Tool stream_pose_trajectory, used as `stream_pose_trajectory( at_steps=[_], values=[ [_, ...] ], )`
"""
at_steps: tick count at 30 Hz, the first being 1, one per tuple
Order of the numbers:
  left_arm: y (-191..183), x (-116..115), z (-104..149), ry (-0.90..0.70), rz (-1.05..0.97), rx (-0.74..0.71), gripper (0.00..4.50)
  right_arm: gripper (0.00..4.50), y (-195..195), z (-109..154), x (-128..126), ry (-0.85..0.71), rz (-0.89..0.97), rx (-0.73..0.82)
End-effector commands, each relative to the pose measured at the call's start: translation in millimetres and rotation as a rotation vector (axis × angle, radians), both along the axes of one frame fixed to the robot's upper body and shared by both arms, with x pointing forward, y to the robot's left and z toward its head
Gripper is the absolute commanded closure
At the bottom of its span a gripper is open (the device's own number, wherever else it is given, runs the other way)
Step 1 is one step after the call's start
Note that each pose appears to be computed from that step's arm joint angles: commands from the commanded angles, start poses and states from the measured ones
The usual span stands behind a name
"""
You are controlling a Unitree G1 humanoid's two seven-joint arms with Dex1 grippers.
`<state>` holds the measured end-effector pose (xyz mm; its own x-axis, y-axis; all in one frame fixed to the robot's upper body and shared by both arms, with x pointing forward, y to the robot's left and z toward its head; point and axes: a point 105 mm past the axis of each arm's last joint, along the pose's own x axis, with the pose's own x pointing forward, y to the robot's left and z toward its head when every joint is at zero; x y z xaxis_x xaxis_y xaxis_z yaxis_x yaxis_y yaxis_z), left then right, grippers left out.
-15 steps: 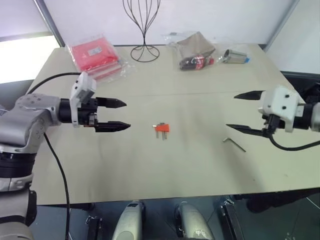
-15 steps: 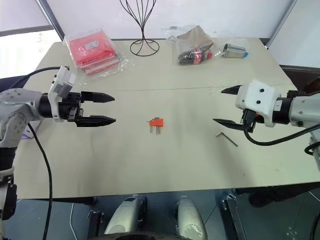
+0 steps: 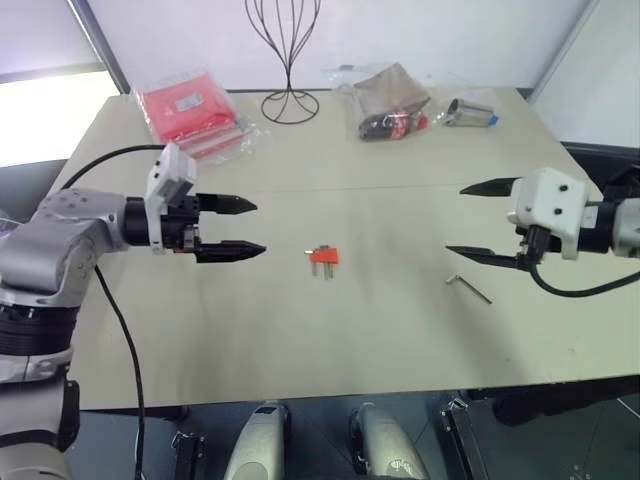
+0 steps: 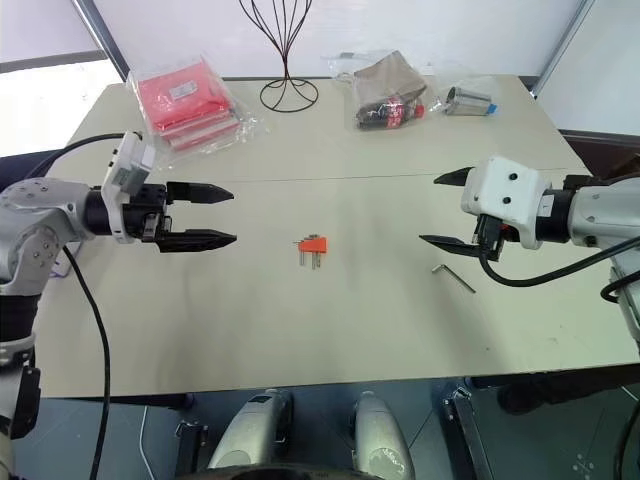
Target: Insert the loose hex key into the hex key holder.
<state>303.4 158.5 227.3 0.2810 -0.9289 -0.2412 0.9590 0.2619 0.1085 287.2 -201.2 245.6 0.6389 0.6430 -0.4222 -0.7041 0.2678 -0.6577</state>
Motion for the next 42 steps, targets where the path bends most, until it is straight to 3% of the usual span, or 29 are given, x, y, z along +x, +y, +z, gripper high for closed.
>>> stream_pose_trajectory(
  at_steps=[1,14,18,25,37,42],
  values=[
    [-2.9,-1.7,8.4,-0.043,-0.013,0.002,0.04,0.23,1.8,10.5,-1.0,-0.041,0.009,-0.009],
    [1.4,1.7,0.9,-0.052,0.031,0.015,0.04,0.23,16.5,0.5,7.7,-0.04,0.057,0.019],
    [5.6,8.6,-12.0,-0.059,0.109,0.001,0.04,0.23,42.5,-23.4,25.0,0.011,0.128,0.059],
    [13.7,21.9,-28.2,-0.112,0.286,-0.055,0.04,0.23,78.8,-82.8,62.8,0.062,0.236,-0.074],
    [10.6,-0.8,-40.1,-0.115,0.37,-0.07,0.04,0.23,109.4,-103.7,110.9,0.095,0.243,0.003],
    [12.1,-6.1,-43.5,-0.117,0.385,-0.056,0.04,0.23,116.6,-117.2,113.4,0.156,0.258,0.003]
  ],
)
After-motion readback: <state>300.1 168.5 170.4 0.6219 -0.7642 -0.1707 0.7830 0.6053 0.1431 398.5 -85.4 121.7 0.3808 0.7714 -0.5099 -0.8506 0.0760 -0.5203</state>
